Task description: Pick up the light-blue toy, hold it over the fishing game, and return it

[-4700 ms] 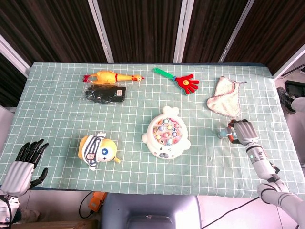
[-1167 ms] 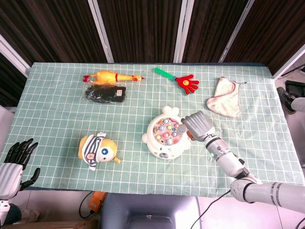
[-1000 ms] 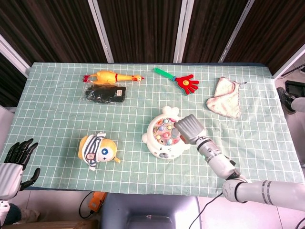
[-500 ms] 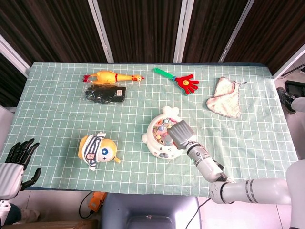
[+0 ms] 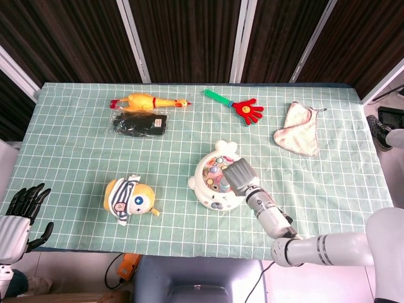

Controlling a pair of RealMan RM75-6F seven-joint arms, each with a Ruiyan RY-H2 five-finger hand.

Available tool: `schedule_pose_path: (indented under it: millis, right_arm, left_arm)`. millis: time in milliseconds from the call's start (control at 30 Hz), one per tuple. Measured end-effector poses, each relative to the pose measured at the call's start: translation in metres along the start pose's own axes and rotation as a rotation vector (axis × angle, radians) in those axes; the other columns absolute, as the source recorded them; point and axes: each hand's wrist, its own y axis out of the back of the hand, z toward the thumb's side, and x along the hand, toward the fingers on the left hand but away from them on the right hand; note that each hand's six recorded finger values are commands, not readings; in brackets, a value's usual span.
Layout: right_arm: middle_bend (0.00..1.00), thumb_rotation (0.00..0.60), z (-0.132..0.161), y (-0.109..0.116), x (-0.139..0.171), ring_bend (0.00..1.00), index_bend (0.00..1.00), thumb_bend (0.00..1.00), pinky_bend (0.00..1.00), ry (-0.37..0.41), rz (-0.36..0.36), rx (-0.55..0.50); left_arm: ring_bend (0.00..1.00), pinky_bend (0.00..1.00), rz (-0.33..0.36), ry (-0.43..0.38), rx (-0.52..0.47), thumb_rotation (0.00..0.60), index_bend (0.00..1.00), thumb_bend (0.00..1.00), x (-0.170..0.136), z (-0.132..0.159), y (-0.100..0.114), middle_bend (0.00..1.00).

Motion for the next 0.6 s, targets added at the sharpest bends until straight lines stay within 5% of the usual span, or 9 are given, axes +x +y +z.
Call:
schedule_pose_path:
  millis: [600]
  right_arm:
    - [0.63, 0.600, -0.004, 0.028, -0.009, 0.73, 1.00, 0.58, 0.75, -0.017, -0.076, -0.100]
  left_arm:
    - [0.00, 0.01, 0.006, 0.006, -0.008, 0.600, 0.00, 0.42, 0.000, -0.003, 0.002, 0.00]
